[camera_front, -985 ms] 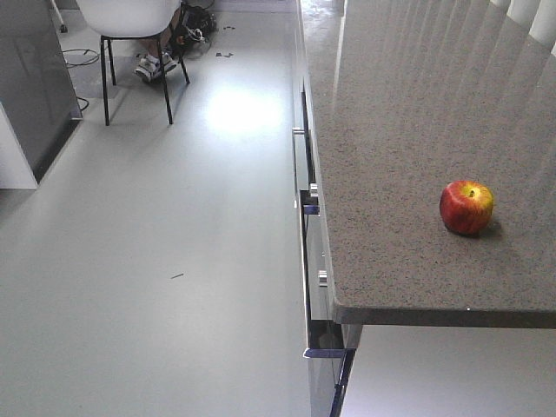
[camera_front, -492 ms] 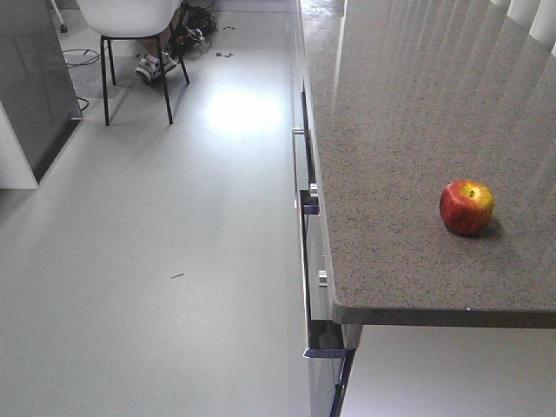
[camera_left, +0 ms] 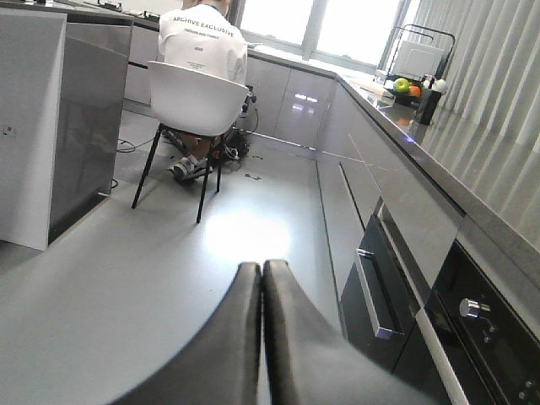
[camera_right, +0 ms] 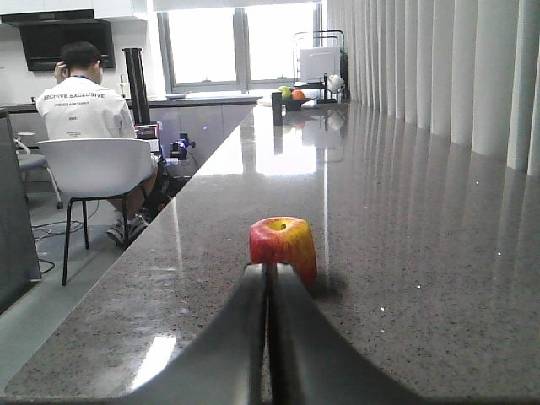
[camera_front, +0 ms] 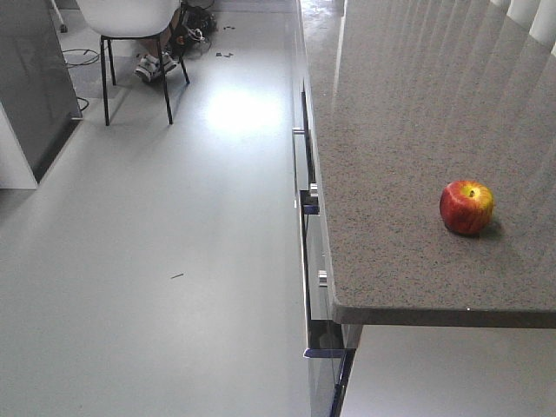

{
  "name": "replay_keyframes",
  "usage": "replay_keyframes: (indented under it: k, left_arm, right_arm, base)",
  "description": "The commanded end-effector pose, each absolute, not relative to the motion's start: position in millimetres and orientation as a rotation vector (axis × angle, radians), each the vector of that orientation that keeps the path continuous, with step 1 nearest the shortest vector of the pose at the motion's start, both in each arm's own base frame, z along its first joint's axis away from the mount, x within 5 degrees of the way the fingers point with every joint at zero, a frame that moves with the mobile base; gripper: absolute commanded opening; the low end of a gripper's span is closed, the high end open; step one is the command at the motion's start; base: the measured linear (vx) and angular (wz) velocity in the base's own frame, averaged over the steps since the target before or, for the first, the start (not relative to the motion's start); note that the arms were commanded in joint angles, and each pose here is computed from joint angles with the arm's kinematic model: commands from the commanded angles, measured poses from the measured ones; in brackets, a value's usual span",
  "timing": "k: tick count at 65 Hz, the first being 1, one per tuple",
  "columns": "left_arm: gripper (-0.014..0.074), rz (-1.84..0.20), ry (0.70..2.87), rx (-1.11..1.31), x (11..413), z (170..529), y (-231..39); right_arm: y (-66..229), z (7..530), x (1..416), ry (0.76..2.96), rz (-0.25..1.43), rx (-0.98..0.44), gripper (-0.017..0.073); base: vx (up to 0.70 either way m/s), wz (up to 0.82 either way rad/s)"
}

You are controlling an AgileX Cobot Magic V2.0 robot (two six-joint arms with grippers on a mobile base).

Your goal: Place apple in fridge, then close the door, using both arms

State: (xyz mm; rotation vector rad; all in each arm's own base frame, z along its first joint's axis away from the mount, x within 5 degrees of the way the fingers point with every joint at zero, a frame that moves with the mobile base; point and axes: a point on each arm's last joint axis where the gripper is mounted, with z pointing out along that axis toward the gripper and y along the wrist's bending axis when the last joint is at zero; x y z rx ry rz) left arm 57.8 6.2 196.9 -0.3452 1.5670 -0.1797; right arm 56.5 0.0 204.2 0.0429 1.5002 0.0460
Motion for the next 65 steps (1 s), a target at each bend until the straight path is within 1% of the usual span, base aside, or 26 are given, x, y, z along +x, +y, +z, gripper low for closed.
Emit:
replay_keyframes:
  k: [1,12,16,20,24,30,36,48,52,57,60,64,65]
  left_arm:
    - [-0.0006,-0.202,1.497,-0.333,58.3,208.0,5.5]
    - [-0.0006,-0.202,1.497,-0.333,58.3,208.0,5.5]
    - [-0.0006,-0.202,1.497,-0.333,58.3,208.0,5.5]
    - [-0.0006,-0.202,1.497,-0.333,58.3,208.0,5.5]
    - [-0.0006,-0.202,1.497,-0.333,58.3,208.0,5.5]
    - [-0.0006,-0.202,1.497,-0.333,58.3,208.0,5.5]
    - [-0.0006,-0.202,1.497,-0.333,58.3,208.0,5.5]
    - [-0.0006,-0.202,1.497,-0.333,58.3,208.0,5.5]
    - [-0.0006,-0.202,1.497,-0.333,58.3,208.0,5.5]
    - [-0.0006,-0.202,1.497,-0.333,58.3,208.0,5.5]
    - [-0.0006,-0.202,1.497,-0.333,58.3,208.0,5.5]
    - [-0.0006,-0.202,1.497,-0.333,58.3,208.0,5.5]
    - [-0.0006,-0.202,1.497,-0.333,58.3,208.0,5.5]
  right_arm:
    - [0.2,214.2,54.3,1.396,0.04,0.031,-0.0006]
    - [0.1,217.2,53.7,1.362,0.066,0.052,-0.0006]
    - [-0.6,218.8,53.4,1.34,0.149,0.128,-0.0006]
    - [-1.6,219.2,53.3,1.335,0.263,0.234,-0.0006]
    - [-1.3,222.3,52.8,1.354,0.299,0.265,-0.0006]
    - [0.5,236.6,49.5,1.403,0.303,0.254,-0.0006]
    - [2.5,267.0,42.4,1.442,0.294,0.222,-0.0006]
    - [5.9,331.0,37.9,1.546,0.188,0.084,0.0005]
    - [7.2,350.9,37.8,1.56,0.145,0.02,0.0029]
    - [9.3,373.5,40.0,1.555,0.127,-0.033,0.0092]
    - [10.4,382.6,41.0,1.546,0.134,-0.047,0.0151]
    - [11.8,393.8,42.9,1.525,0.148,-0.056,0.0252]
    - [12.0,395.6,44.0,1.525,0.148,-0.061,0.0291]
  base:
    - [0.0,0.0]
    - [0.0,0.0]
    - [0.0,0.0]
    - [0.0,0.0]
    - [0.0,0.0]
    - [0.0,0.0]
    - [0.0,0.0]
    - [0.0,0.0]
    - [0.0,0.0]
    - [0.0,0.0]
    - [0.0,0.0]
    - [0.0,0.0]
    - [0.0,0.0]
